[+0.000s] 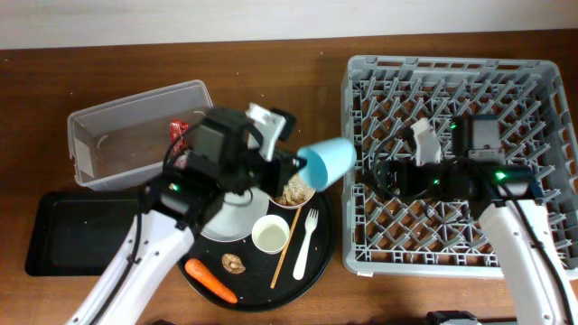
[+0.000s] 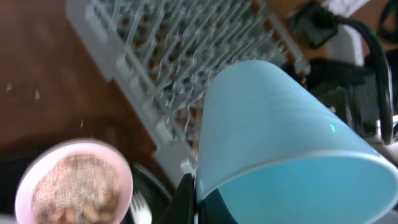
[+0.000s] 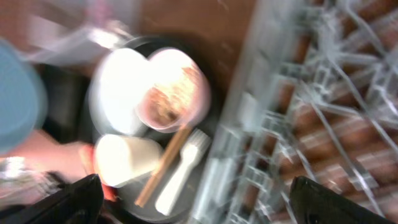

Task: Sort waste into correct bins and load items into the dishwasher rack
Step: 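Lift the blue cup toward the right gripper over the rack, then grasp the blue cup with right gripper, release left gripper, then place the blue cup in the rack's right side with right gripper, then grasp the white cup with left gripper and lift it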

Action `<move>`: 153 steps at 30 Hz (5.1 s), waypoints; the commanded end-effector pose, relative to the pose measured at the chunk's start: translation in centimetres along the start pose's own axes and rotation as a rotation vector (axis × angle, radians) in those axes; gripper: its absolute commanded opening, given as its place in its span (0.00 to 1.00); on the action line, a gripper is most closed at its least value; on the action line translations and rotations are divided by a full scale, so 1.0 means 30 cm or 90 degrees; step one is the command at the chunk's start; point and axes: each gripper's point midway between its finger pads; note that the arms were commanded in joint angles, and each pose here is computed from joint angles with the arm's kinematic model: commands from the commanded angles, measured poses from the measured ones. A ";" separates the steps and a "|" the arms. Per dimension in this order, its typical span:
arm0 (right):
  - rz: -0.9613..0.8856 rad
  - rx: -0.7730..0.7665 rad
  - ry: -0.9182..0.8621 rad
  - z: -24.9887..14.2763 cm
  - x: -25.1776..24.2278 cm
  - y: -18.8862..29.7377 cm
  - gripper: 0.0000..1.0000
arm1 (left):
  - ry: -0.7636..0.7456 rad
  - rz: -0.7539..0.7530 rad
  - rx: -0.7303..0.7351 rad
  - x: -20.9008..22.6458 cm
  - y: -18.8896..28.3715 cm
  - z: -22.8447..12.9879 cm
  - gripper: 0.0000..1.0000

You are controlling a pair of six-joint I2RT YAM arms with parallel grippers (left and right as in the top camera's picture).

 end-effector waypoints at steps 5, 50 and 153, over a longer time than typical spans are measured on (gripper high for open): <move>0.341 -0.201 0.147 0.144 0.237 0.189 0.98 | 0.066 -0.279 0.067 0.026 0.019 0.054 0.00; 0.443 -0.154 0.175 0.101 0.381 0.154 0.70 | 0.037 -0.308 0.134 -0.034 -0.136 -0.039 0.02; -0.202 0.162 -0.252 -0.051 -0.307 0.301 0.99 | 0.131 0.332 0.383 0.480 0.004 -0.545 0.54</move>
Point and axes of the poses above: each gripper's point midway between its finger pads, its own y axis back along the fingers, its own x axis along the line the jaws close on, z = x × y, and after that the axes turned 11 degrees about y, right-handed
